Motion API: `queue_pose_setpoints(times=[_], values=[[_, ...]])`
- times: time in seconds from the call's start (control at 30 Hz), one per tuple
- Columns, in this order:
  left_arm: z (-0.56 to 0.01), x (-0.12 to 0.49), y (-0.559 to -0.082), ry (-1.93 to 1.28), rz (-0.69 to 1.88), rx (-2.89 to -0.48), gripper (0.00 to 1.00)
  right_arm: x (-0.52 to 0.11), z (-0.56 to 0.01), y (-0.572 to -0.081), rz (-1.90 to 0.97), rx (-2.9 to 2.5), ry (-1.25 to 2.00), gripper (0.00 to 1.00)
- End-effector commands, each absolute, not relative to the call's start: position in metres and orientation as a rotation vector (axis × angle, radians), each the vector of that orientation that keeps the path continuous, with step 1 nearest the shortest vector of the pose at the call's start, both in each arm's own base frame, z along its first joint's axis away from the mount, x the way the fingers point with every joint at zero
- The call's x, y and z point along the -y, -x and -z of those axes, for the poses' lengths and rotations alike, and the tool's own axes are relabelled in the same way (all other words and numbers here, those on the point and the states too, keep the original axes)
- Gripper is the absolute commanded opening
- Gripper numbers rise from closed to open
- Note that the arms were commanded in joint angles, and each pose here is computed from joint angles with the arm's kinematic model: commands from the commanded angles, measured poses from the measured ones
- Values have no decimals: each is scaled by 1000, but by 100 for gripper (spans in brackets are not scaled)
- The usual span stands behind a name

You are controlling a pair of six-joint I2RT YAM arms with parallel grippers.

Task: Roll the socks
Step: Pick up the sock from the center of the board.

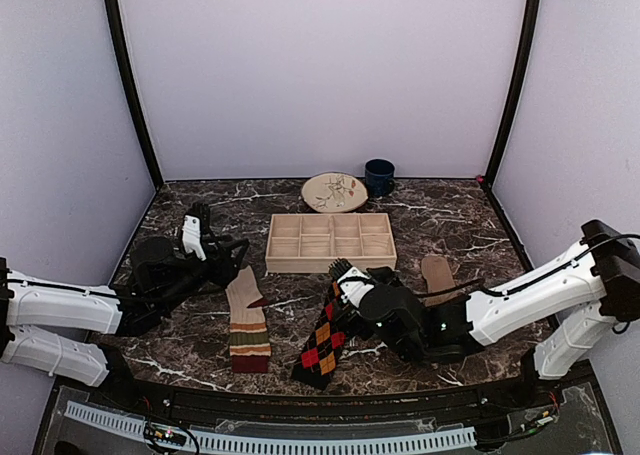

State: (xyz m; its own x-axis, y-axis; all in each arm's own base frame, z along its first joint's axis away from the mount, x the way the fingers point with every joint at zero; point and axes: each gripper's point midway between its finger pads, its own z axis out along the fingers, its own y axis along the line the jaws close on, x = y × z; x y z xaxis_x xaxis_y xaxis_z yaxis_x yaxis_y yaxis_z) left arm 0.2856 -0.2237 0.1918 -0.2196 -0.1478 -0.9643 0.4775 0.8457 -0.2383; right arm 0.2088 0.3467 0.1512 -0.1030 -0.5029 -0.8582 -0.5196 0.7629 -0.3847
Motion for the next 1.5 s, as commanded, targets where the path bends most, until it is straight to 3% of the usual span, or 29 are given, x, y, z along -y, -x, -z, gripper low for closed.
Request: queue_pose_setpoints(times=[0.0, 0.23, 0.67, 1.47], values=[[-159, 197, -288, -262, 336, -1805, 52, -377, -128, -179, -51, -1758, 950, 91], [-156, 198, -284, -279, 342, -1814, 52, -401, -102, -136, -200, -1782, 1118, 91], [-156, 204, -282, -298, 351, -1828, 52, -412, -106, -79, -527, -1822, 1287, 91], [-155, 214, -281, -322, 370, -1825, 52, -420, -42, -80, -408, -1937, 1395, 91]])
